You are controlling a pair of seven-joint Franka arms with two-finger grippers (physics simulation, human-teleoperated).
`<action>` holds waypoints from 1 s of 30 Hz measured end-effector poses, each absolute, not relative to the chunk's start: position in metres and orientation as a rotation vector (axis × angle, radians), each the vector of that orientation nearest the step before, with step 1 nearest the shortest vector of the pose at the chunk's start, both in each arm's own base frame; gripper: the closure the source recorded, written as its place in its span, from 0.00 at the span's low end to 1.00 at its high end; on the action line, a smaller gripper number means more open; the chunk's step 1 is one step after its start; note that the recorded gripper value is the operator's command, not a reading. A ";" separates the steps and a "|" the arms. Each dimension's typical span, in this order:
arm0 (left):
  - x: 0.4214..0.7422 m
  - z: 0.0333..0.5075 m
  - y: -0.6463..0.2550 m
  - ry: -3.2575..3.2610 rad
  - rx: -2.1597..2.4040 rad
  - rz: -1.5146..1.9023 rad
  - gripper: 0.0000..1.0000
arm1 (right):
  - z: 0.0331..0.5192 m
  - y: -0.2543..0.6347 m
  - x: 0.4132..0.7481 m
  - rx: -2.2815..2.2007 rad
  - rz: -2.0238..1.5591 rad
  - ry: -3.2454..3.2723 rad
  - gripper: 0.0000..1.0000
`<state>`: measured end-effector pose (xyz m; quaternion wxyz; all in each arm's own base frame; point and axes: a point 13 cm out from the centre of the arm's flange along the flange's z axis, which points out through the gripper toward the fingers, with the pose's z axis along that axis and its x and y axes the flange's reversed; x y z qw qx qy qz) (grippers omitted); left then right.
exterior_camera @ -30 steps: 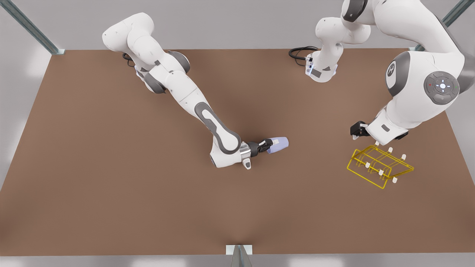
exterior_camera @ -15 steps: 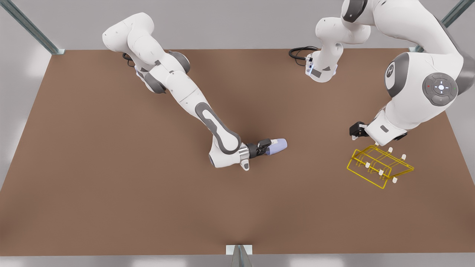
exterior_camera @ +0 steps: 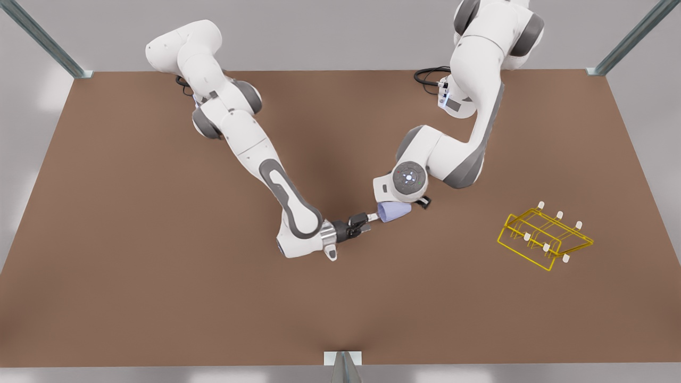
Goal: Place the cup on the cup holder
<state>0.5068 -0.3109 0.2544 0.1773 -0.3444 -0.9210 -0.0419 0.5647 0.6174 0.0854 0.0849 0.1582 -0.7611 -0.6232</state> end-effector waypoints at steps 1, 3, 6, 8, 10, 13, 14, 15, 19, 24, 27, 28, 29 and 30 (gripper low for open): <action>0.494 0.236 -0.303 -2.594 -1.017 -0.127 0.00 | 0.090 0.606 0.573 0.488 -1.857 -2.271 0.00; 0.481 0.211 -0.308 -2.597 -1.127 -0.118 0.00 | 0.121 0.565 0.605 0.590 -1.830 -2.320 0.00; 0.477 0.184 -0.335 -2.609 -1.292 -0.082 0.00 | 0.248 0.431 0.690 0.970 -1.567 -2.609 0.00; 0.482 0.162 -0.347 -2.632 -1.371 -0.053 0.00 | 0.378 0.368 0.696 1.340 -1.144 -2.815 0.00; 0.487 0.149 -0.354 -2.650 -1.445 -0.039 0.00 | 0.465 0.305 0.674 1.462 -0.662 -2.933 0.00; 0.487 0.135 -0.351 -2.647 -1.544 -0.050 0.00 | 0.457 0.124 0.648 1.065 -0.202 -3.021 0.00; 0.485 0.132 -0.348 -2.644 -1.568 -0.053 0.00 | 0.462 0.095 0.643 0.982 -0.125 -3.033 0.00; 0.483 0.129 -0.346 -2.639 -1.589 -0.055 0.00 | 0.465 0.082 0.638 0.927 -0.072 -3.034 0.00; 0.483 0.118 -0.335 -2.638 -1.647 -0.054 0.00 | 0.479 0.048 0.632 0.723 -0.027 -3.069 0.00; 0.492 0.112 -0.337 -2.643 -1.705 -0.047 0.00 | 0.477 0.027 0.627 0.550 -0.020 -3.075 0.00; 0.492 0.102 -0.337 -2.629 -1.727 -0.044 0.00 | 0.474 0.056 0.624 0.559 -0.024 -3.061 0.00; 0.492 0.100 -0.337 -2.625 -1.733 -0.043 0.00 | 0.470 0.066 0.624 0.565 -0.024 -3.055 0.00; 0.492 0.098 -0.335 -2.622 -1.737 -0.045 0.00 | 0.469 0.070 0.625 0.557 -0.023 -3.056 0.00; 0.498 0.097 -0.327 -2.630 -1.725 -0.055 0.00 | 0.468 0.070 0.626 0.540 -0.021 -3.063 0.00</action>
